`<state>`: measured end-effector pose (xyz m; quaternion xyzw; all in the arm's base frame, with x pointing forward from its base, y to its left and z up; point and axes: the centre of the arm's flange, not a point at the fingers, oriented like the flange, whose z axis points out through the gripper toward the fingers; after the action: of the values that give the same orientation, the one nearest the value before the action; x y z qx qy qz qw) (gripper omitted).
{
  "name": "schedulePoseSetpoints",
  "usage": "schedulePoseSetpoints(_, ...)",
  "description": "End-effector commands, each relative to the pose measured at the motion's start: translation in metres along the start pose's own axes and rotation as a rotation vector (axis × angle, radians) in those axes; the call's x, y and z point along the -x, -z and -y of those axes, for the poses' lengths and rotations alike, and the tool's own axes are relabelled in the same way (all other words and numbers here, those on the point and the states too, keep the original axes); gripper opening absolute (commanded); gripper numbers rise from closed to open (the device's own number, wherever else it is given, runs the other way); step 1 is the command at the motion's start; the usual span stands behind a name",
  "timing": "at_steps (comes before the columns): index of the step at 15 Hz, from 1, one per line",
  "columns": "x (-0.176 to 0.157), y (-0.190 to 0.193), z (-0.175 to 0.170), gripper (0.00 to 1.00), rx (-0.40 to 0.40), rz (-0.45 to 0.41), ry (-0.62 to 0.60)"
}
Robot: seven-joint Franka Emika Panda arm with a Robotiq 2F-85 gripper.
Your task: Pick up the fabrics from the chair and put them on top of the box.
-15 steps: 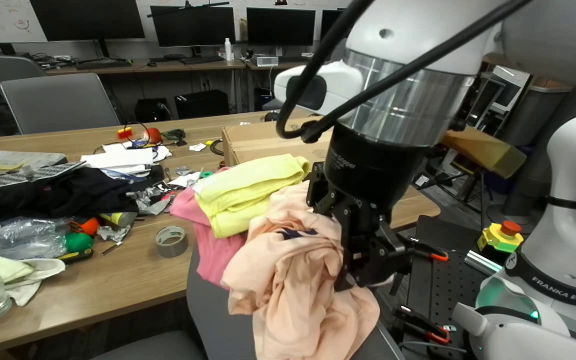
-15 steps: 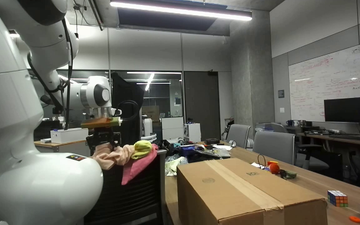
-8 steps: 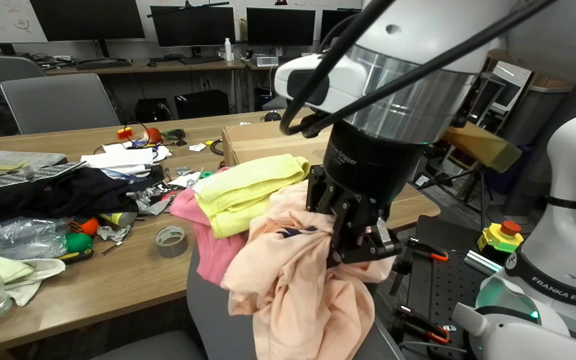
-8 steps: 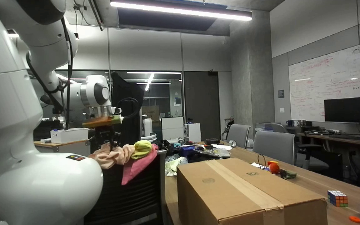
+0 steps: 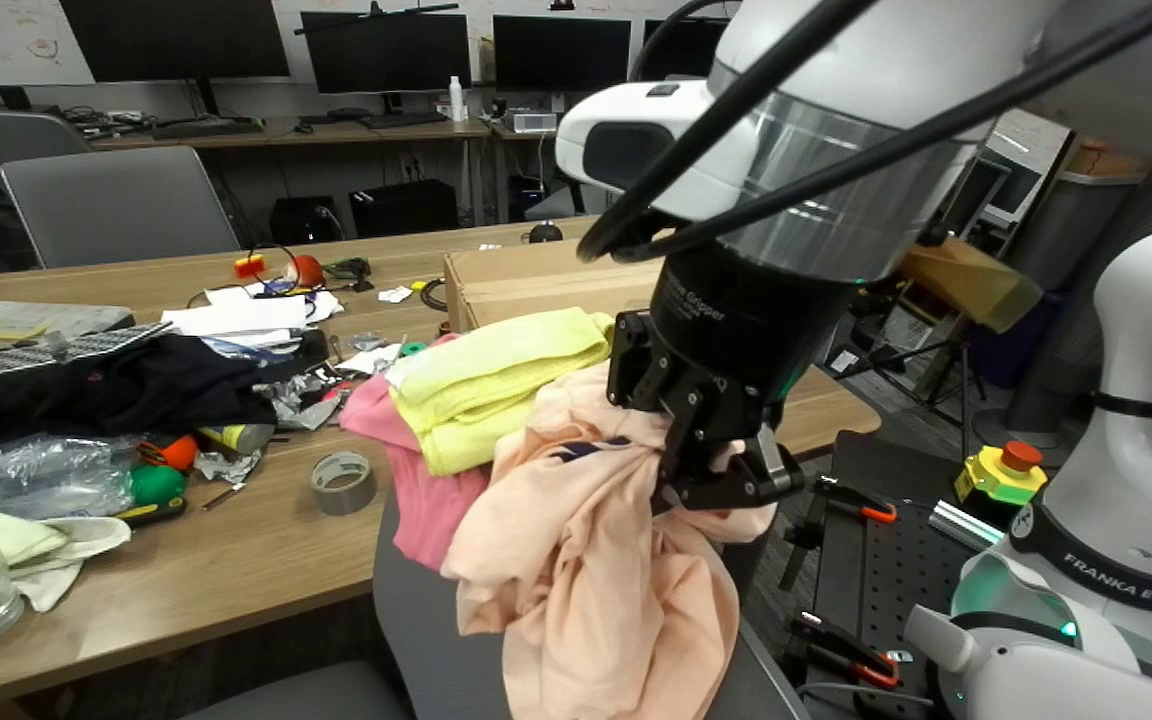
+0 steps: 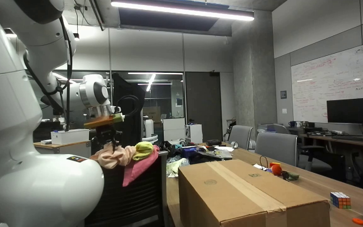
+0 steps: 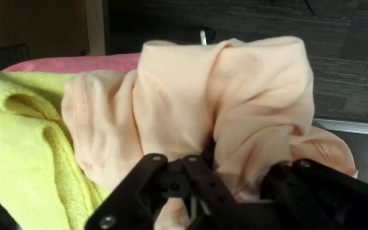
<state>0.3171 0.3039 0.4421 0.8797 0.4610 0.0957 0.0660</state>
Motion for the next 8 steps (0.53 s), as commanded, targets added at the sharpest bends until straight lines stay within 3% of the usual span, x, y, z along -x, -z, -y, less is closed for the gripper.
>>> schedulePoseSetpoints(1,0.007,0.028,0.006,0.04,0.086,-0.055,0.048)
schedulePoseSetpoints(8,0.019,0.099,0.013,0.04,0.198,-0.187,0.074)
